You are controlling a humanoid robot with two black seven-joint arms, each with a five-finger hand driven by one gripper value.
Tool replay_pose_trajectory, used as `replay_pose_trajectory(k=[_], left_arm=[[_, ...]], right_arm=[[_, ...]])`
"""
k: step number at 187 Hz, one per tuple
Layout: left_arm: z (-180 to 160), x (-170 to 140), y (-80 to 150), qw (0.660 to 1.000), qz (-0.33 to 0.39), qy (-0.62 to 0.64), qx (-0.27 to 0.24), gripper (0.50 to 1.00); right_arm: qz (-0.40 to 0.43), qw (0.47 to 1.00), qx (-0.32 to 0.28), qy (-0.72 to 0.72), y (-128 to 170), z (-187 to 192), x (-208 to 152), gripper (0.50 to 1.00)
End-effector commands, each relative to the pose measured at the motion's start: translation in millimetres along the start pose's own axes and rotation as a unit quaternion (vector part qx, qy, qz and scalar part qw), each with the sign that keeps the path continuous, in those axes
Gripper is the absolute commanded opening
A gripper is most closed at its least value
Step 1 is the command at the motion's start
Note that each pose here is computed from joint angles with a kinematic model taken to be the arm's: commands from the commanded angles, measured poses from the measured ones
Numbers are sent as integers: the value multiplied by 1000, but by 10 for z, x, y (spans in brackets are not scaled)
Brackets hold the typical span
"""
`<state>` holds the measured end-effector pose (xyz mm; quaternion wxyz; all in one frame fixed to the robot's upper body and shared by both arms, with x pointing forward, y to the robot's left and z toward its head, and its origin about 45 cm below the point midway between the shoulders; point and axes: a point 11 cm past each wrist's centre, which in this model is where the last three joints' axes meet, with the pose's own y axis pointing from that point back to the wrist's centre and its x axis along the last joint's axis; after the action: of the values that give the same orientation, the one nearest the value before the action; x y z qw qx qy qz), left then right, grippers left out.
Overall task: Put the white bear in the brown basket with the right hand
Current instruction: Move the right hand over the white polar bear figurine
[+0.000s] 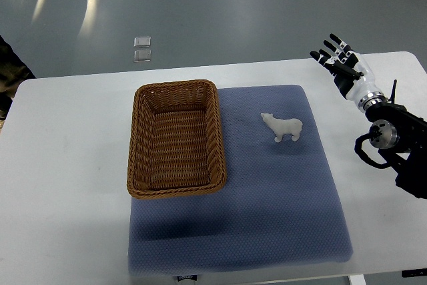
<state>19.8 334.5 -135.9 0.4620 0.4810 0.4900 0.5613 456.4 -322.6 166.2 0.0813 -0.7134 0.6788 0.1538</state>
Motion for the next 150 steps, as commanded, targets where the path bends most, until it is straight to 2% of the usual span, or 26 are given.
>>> replay_pose_trajectory(k=[1, 87, 117, 150], left_arm=[[0, 0, 0, 1000, 0, 0, 0, 1000], [0, 0, 0, 1000, 0, 0, 0, 1000], [0, 0, 0, 1000, 0, 0, 0, 1000], [0, 5, 0, 1000, 1, 1, 0, 1000]], right_arm=[[-10, 1000, -1, 24, -16, -34, -22, 921], [-128, 979, -19, 160, -10, -104, -212, 921], [-189, 951, -39, 240, 46, -195, -183, 919], [-272, 893, -58, 353, 182, -229, -243, 921]])
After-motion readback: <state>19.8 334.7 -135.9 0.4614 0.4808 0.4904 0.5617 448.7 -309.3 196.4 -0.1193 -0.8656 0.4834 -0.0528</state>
